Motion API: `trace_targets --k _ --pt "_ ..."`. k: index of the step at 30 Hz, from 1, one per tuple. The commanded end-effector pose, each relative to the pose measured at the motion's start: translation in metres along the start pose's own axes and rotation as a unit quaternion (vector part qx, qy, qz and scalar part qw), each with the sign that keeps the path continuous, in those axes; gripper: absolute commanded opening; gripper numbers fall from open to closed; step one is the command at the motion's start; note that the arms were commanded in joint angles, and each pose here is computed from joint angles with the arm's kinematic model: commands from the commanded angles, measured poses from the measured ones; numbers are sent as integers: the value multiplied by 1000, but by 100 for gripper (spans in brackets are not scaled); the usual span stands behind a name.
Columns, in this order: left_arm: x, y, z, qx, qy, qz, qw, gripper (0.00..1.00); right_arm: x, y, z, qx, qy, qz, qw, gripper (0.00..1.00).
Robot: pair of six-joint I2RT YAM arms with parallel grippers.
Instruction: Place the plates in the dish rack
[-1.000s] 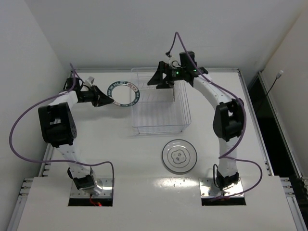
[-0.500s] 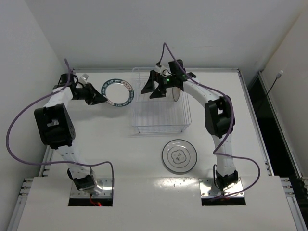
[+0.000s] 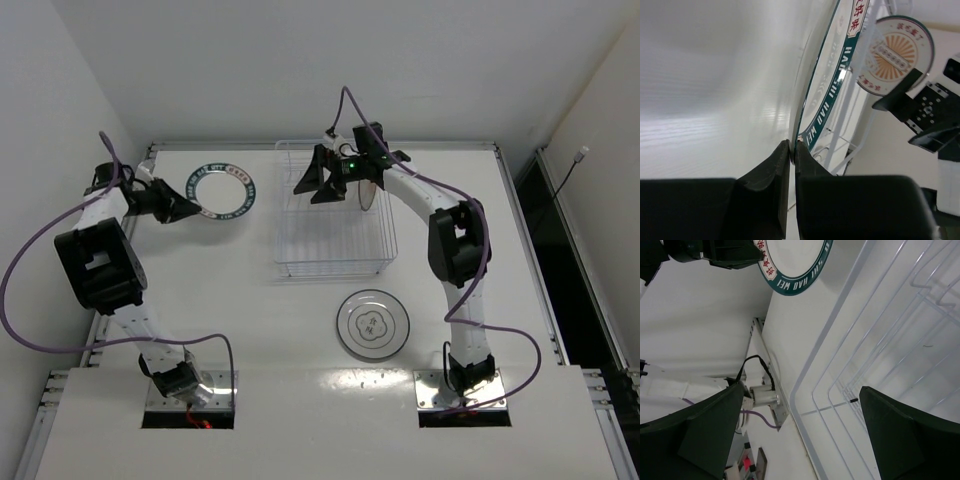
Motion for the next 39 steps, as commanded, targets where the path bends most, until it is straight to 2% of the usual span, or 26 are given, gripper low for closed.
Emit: trace_targets --k 1,3,8,26,29,30,31,32,33,35,36,38,39 --pt "10 15 -40 97 -60 12 993 0 -22 12 36 -40 62 -31 997 100" --pt "18 5 -44 110 -64 30 991 0 -19 9 31 -48 54 -21 997 100" --pt "16 8 -50 121 -73 31 990 0 -20 7 29 -47 51 -20 997 100" --pt "79 -52 -102 198 -138 174 955 0 -23 -15 19 -68 24 -19 997 100" --pt "85 -58 -105 208 -142 191 949 0 -23 -19 16 -73 17 -18 997 80" --pt "88 -62 -104 207 -140 197 948 0 -23 -18 17 -78 21 -18 997 49" --pt "88 -62 -104 207 -140 197 948 0 -24 -18 17 -78 14 -18 997 31" --pt "89 -62 -101 205 -135 199 949 0 -24 -18 17 -78 14 -18 997 20" --pt "88 -63 -100 200 -136 195 951 5 -24 -19 16 -72 13 -22 997 8" --pt "89 -68 -94 192 -126 196 953 15 -31 -10 19 -52 17 -37 998 0" --pt "88 -69 -92 181 -120 192 957 33 -36 -3 29 -47 30 -47 997 0" --pt "90 -72 -84 175 -110 198 958 57 -49 13 32 -18 36 -77 996 0" --pt "91 -74 -78 159 -103 194 963 84 -55 19 40 -9 50 -88 995 0"
Point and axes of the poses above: each gripper's point midway between its finger pads, its own y axis back along the fingers, its own z axis along the line the jaws close on, x = y × z, the point moved 7 cm from there along y, back along the fingers, and after that the axes turned 8 degrees about y, right-handed, at the moved point
